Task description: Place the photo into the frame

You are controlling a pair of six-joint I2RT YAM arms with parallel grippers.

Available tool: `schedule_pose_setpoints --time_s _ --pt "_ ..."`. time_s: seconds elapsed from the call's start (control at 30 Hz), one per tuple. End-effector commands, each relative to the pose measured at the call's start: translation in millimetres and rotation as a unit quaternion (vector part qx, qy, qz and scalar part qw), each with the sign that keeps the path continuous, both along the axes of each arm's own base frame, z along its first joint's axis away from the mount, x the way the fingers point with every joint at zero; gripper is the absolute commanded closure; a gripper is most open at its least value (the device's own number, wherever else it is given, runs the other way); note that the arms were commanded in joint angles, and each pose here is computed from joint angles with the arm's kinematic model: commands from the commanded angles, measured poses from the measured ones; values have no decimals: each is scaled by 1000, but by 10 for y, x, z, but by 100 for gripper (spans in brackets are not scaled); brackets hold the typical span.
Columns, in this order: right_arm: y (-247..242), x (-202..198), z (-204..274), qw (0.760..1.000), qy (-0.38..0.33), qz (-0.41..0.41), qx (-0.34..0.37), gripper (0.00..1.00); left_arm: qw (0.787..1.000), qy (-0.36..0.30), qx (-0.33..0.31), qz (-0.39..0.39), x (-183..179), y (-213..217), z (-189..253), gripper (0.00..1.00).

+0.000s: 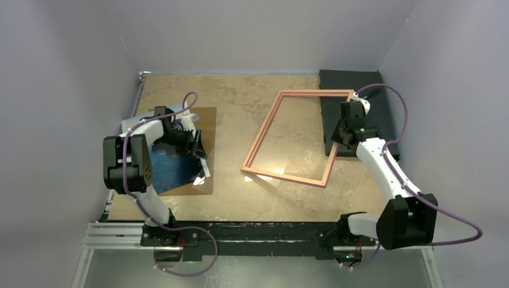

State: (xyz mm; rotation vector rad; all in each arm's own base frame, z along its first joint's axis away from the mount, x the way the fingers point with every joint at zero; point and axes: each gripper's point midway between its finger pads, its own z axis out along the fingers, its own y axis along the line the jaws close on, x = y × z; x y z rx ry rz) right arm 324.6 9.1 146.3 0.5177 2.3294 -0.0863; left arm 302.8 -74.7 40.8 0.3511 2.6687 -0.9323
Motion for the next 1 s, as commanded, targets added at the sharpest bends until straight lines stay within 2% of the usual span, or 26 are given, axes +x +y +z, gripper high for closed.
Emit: schedule_pose_setpoints --time_s 0.0,0.1,0.2,0.37,0.67,0.97 --pt "429 266 614 991 -77 53 100 100 999 -16 15 -25 -23 -26 -6 32" --pt "518 390 945 985 -102 69 118 100 999 -35 30 -27 63 19 119 34" --pt "499 452 1002 986 -102 65 111 100 995 -73 53 -38 172 74 315 34" --pt "435 523 608 993 -61 56 87 100 977 -141 139 -77 302 98 361 34" --pt "414 813 342 995 -49 56 65 100 971 -169 137 -95 263 32 461 33" --pt "490 1034 -224 996 3 63 68 100 969 -162 151 -109 163 82 429 32"
